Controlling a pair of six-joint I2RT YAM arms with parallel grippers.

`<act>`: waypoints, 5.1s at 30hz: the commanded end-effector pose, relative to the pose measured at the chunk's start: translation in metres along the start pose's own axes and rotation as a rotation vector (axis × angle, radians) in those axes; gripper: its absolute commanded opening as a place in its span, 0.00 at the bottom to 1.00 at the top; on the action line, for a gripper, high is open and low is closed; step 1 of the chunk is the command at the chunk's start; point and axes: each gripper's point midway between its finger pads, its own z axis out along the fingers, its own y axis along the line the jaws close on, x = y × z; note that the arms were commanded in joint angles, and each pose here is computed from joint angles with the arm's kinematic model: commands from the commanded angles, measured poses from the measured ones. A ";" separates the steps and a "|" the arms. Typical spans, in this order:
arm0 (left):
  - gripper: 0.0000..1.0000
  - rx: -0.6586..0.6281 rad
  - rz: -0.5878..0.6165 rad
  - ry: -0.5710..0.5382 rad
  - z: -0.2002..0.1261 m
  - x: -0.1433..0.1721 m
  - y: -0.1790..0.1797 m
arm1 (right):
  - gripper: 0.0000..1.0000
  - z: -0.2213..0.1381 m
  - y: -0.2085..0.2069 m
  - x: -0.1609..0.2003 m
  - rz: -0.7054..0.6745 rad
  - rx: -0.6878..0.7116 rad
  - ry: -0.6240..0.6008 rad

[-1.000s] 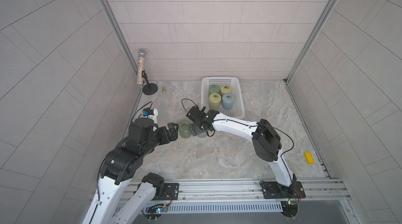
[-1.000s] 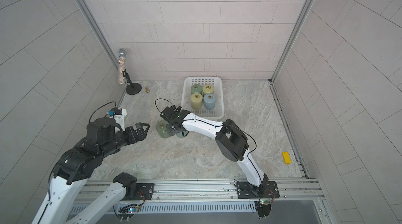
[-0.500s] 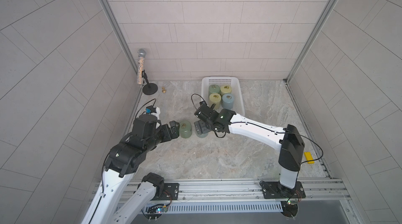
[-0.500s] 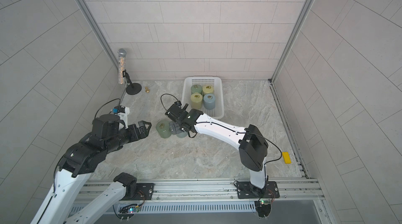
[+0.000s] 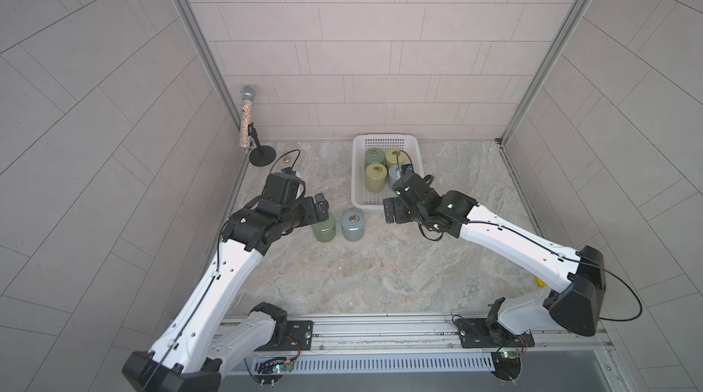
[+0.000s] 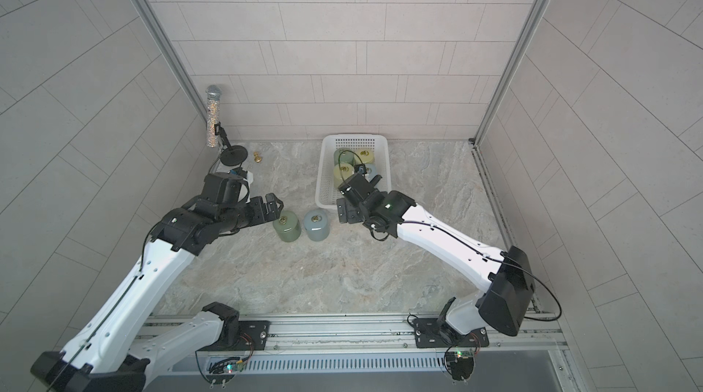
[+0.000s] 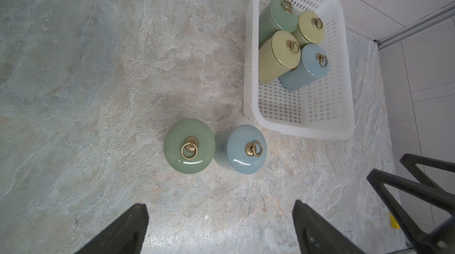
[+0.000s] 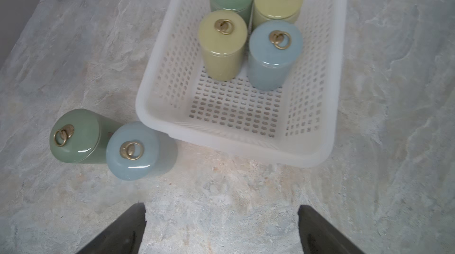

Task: Take the tea canister out of the basket
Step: Pick up the tea canister from the basket.

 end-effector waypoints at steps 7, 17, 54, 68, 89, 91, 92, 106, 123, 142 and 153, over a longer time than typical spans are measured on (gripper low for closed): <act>1.00 0.025 0.148 -0.006 0.045 -0.043 -0.042 | 1.00 -0.022 -0.054 -0.013 0.117 0.006 -0.061; 1.00 0.042 0.309 0.055 0.102 -0.058 -0.090 | 1.00 -0.032 -0.088 -0.020 0.177 0.038 -0.092; 0.97 -0.056 0.618 0.217 0.283 -0.059 -0.114 | 1.00 -0.014 -0.106 -0.036 0.221 0.052 -0.054; 0.97 -0.052 0.610 0.226 0.314 -0.056 -0.118 | 1.00 -0.003 -0.102 -0.038 0.212 0.028 -0.019; 0.96 -0.100 0.622 0.260 0.349 -0.039 -0.101 | 1.00 0.003 -0.095 -0.040 0.199 0.007 0.015; 0.96 -0.103 0.623 0.264 0.351 -0.037 -0.099 | 1.00 0.003 -0.095 -0.038 0.198 0.008 0.016; 0.96 -0.108 0.625 0.266 0.352 -0.037 -0.098 | 1.00 0.003 -0.096 -0.038 0.199 0.010 0.015; 0.78 -0.111 0.617 0.251 0.340 -0.042 -0.099 | 1.00 0.004 -0.095 -0.034 0.205 0.004 0.024; 0.78 -0.074 0.556 0.175 0.270 -0.067 -0.116 | 1.00 0.004 -0.090 -0.027 0.216 -0.041 0.024; 0.78 -0.025 0.503 0.091 0.198 -0.083 -0.138 | 1.00 -0.003 -0.087 -0.010 0.198 -0.065 0.034; 0.78 0.001 0.498 0.056 0.140 -0.048 -0.156 | 1.00 -0.007 -0.090 0.006 0.168 -0.067 0.056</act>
